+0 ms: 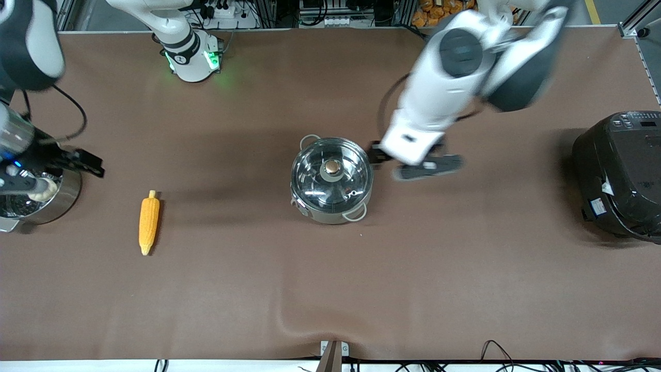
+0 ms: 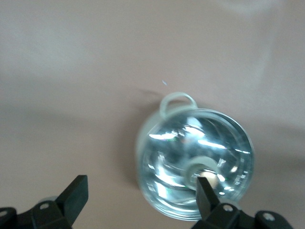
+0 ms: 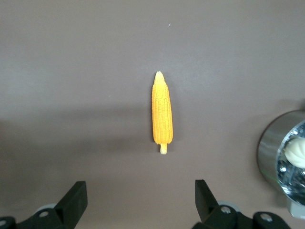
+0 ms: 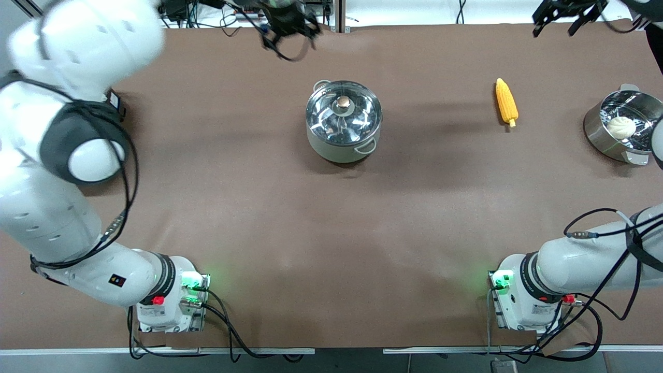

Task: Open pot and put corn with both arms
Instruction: 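Reach the left gripper to the lid knob while the right gripper reaches the corn, then grasp the lid knob with the left gripper while the right gripper grasps corn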

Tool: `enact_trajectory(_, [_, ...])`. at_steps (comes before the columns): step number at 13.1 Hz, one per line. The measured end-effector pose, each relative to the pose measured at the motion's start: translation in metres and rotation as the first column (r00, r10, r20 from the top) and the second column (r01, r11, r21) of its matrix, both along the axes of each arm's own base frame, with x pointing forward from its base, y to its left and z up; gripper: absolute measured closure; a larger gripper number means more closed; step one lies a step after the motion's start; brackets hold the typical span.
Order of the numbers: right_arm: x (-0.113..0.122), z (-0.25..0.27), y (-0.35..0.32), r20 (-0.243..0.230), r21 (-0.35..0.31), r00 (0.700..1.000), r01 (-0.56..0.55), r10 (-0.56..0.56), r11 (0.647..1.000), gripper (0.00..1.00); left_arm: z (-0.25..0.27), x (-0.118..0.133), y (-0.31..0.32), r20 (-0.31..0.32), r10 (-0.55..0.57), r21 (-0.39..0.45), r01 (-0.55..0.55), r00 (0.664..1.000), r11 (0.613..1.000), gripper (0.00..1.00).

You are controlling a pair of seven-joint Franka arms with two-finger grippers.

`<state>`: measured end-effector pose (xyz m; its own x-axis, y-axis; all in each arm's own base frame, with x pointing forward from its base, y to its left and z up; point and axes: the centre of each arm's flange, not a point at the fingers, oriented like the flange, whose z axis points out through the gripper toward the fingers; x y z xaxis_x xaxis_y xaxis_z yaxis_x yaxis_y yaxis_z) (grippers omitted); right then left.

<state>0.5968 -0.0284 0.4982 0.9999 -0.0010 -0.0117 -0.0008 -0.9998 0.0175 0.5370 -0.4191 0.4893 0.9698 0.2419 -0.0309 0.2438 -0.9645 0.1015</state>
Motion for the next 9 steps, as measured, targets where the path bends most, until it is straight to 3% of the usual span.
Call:
enact_trajectory(3, [0.013, -0.084, -0.007, 0.012, -0.007, 1.000, -0.004, 0.004, 1.000, 0.00, -0.043, -0.005, -0.040, -0.013, 0.054, -0.017, -0.055, 0.998, 0.998, 0.00])
enact_trajectory(6, [0.017, -0.169, -0.016, 0.056, -0.018, 0.998, -0.034, 0.035, 0.999, 0.00, -0.059, -0.010, -0.055, -0.028, 0.039, -0.010, -0.039, 0.999, 0.999, 0.00])
enact_trajectory(9, [0.016, -0.234, -0.023, 0.064, -0.027, 0.997, -0.038, 0.040, 0.999, 0.00, -0.087, -0.025, -0.078, -0.048, 0.045, 0.016, -0.045, 0.998, 0.999, 0.00])
